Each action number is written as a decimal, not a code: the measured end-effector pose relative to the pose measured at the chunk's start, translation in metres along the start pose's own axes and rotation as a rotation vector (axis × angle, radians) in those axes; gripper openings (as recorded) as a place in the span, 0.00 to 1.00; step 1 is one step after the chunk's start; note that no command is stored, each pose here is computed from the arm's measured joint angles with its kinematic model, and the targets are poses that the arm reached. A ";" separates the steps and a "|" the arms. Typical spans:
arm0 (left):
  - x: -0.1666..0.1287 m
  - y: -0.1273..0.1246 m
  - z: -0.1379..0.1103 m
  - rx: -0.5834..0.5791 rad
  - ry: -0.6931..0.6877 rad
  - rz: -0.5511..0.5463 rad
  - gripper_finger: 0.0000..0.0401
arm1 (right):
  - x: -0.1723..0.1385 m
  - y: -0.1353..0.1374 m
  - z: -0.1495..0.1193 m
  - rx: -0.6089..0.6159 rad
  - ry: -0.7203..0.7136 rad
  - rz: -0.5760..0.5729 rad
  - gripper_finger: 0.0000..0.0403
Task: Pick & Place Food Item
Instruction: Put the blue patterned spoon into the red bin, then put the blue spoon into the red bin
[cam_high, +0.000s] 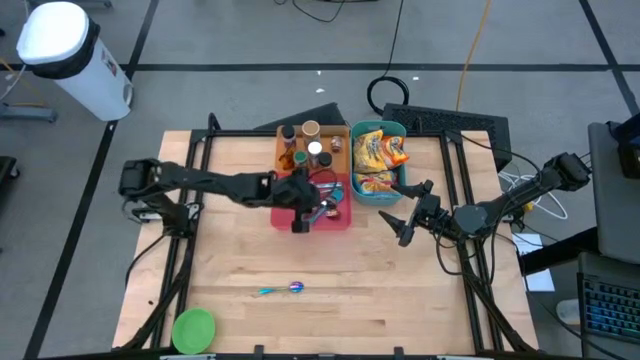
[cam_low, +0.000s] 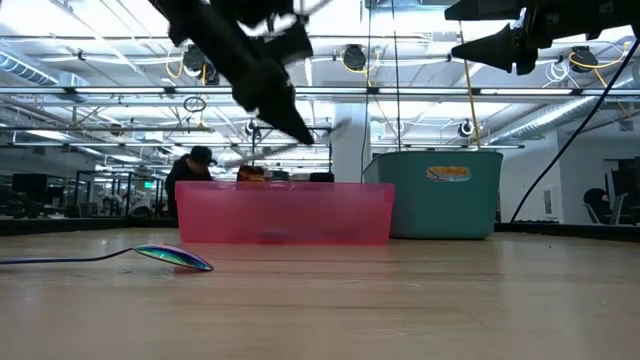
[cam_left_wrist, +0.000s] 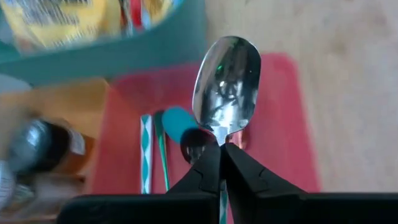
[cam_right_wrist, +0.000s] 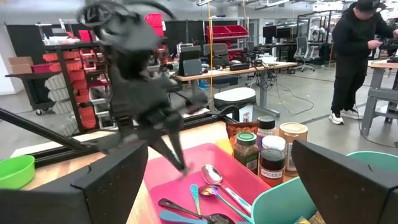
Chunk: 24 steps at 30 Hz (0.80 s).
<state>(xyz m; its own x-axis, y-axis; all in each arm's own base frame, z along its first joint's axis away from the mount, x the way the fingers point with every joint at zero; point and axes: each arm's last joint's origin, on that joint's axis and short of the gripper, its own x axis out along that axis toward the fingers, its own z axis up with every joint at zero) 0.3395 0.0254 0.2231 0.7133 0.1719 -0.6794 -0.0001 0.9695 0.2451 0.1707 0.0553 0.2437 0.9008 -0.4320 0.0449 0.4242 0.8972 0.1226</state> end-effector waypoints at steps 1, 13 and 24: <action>0.007 0.003 -0.004 -0.015 0.018 -0.012 0.02 | 0.000 0.000 0.000 0.000 0.000 0.000 0.97; 0.050 0.007 -0.028 -0.105 0.131 -0.044 0.19 | 0.000 0.000 0.000 -0.003 0.001 -0.001 0.97; 0.005 -0.016 -0.003 -0.164 0.035 -0.104 0.42 | 0.000 0.000 -0.001 -0.007 0.005 -0.001 0.97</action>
<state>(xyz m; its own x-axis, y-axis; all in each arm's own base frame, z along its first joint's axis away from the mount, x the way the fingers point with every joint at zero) 0.3411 0.0113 0.2142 0.6906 0.0722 -0.7196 -0.0436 0.9974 0.0582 0.1708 0.0553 0.2431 0.9007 -0.4326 0.0401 0.4259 0.8974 0.1153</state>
